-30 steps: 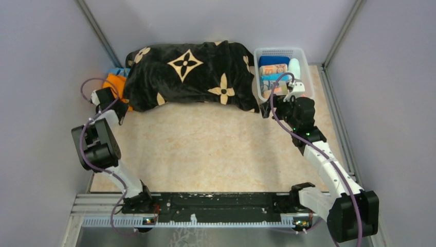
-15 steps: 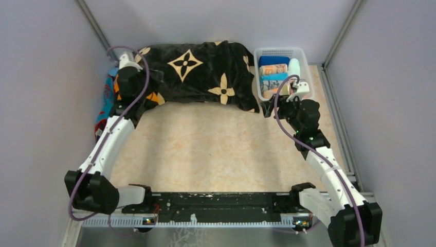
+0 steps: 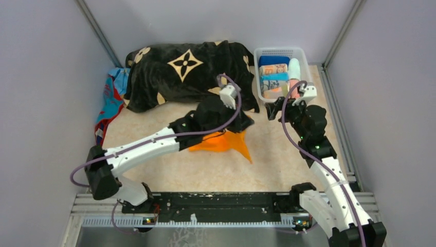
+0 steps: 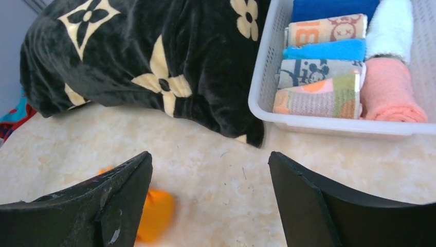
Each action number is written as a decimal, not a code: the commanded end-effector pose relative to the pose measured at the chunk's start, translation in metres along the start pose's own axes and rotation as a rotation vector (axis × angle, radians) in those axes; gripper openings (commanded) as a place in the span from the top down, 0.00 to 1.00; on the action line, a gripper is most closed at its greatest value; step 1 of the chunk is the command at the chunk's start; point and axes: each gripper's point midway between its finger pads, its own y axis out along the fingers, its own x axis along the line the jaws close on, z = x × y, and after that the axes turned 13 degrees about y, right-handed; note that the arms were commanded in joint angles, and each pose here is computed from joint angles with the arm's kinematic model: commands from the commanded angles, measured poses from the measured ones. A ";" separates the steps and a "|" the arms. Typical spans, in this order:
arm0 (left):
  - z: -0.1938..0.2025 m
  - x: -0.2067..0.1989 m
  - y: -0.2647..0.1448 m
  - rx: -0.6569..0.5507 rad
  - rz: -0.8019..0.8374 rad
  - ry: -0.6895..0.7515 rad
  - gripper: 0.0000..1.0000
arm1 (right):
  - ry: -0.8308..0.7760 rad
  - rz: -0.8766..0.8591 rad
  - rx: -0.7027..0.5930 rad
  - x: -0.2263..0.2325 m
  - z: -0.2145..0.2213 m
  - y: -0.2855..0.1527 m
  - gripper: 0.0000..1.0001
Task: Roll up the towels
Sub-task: Place the towel at the center of the board, then flatten out the towel at the center of the board.
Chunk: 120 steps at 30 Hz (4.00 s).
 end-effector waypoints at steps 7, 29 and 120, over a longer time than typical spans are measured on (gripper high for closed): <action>0.009 0.007 0.000 -0.026 -0.089 0.115 0.31 | -0.002 0.073 -0.002 -0.003 -0.011 -0.014 0.16; 0.182 0.135 0.022 0.596 -0.124 -0.007 0.47 | 0.156 0.090 0.569 -0.025 0.132 -0.025 0.17; 0.238 0.256 -0.110 0.681 -0.685 -0.158 0.57 | -0.003 0.430 0.525 -0.062 0.114 0.018 0.51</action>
